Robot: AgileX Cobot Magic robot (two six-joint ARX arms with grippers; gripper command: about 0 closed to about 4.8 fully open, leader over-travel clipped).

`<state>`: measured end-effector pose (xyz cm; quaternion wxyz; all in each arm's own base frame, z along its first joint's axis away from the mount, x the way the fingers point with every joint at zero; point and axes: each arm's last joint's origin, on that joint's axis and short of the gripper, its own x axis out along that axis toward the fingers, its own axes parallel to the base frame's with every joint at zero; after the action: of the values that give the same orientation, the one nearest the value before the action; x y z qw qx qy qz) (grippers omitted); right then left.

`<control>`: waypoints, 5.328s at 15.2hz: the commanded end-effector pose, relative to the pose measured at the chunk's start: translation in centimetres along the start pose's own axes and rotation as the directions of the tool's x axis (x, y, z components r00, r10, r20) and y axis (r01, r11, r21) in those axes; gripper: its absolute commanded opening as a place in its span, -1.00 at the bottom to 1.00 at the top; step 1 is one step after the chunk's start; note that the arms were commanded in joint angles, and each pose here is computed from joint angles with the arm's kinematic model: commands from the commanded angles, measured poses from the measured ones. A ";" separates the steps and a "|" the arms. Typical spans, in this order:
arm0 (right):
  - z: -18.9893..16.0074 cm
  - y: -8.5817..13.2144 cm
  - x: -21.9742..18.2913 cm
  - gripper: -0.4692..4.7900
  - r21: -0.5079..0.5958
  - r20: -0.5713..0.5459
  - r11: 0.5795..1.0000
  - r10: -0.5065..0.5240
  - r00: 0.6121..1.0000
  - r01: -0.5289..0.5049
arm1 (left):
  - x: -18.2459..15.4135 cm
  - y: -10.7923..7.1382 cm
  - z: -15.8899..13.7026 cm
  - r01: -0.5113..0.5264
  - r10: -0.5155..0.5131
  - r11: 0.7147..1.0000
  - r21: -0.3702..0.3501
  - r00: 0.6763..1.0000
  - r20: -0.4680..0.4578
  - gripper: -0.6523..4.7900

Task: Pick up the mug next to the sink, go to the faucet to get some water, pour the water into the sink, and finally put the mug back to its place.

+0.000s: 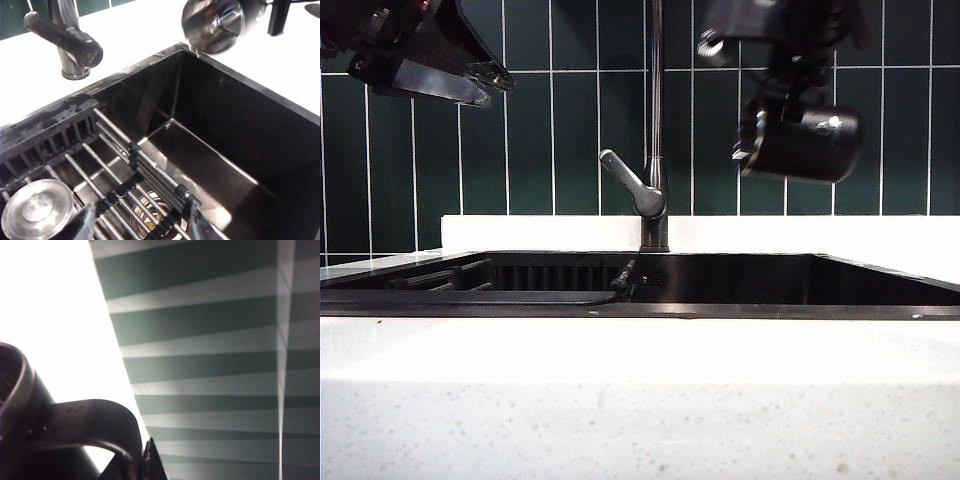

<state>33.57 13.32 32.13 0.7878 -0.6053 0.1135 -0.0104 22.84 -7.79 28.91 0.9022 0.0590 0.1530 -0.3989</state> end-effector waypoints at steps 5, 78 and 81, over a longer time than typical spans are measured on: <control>-6.2 -6.1 -0.6 -0.82 0.688 -0.201 0.677 -0.168 0.965 0.261 | -0.1 -0.1 0.0 0.003 -0.003 1.000 -0.009 1.000 -0.008 0.11; -15.2 -2.7 -22.0 -0.55 0.973 0.213 0.063 0.101 0.972 -0.220 | -12.5 -8.2 -6.6 -0.195 0.195 0.980 -0.033 0.981 -0.025 -0.14; -14.6 -2.6 -22.6 -0.55 0.912 0.398 0.050 0.144 0.906 -0.408 | -12.0 -7.7 -6.6 -0.233 0.233 0.973 -0.005 0.972 0.044 -0.14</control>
<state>9.11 2.06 34.66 0.9820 0.1066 0.1147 0.1057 7.80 -3.11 26.36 0.9398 0.0649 0.1486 -0.3007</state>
